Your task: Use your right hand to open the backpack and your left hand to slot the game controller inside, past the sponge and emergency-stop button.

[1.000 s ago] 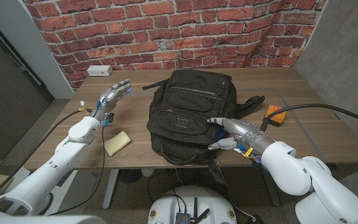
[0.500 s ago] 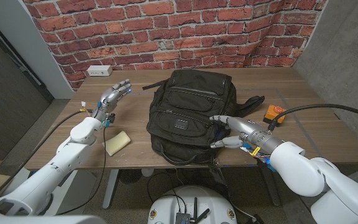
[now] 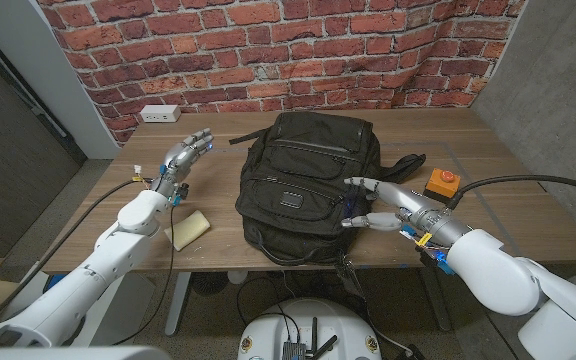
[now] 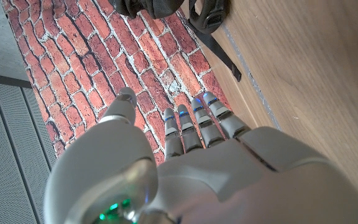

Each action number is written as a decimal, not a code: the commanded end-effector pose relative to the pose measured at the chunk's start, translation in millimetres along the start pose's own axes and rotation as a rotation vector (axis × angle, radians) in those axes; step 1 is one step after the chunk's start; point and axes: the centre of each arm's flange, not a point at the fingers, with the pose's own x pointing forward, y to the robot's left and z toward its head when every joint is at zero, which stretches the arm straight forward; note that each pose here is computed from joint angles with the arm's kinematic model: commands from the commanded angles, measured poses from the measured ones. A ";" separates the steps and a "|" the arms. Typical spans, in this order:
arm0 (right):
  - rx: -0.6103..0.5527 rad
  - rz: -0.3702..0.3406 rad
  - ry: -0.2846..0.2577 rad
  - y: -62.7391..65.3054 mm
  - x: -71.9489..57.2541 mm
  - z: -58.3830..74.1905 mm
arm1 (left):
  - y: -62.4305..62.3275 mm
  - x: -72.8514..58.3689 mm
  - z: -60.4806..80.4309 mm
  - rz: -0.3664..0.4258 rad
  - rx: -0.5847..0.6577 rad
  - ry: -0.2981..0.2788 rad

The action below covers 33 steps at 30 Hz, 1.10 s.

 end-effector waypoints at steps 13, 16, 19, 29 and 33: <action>0.122 -0.147 -0.038 -28.6 12.0 -50.9 | -22.4 3.7 2.4 0.013 -0.020 0.020; 0.129 -0.158 -0.043 -31.3 15.8 -56.9 | -25.7 3.5 1.6 0.023 -0.026 0.021; 0.132 -0.164 -0.046 -33.9 19.7 -62.6 | -29.8 3.2 -0.2 0.026 -0.033 0.019; 0.180 -0.213 -0.038 -43.6 28.9 -84.5 | -39.0 -1.3 -2.8 0.074 -0.047 0.025; 0.192 -0.226 -0.040 -46.7 33.2 -91.2 | -43.1 -1.3 -1.2 0.081 -0.046 0.026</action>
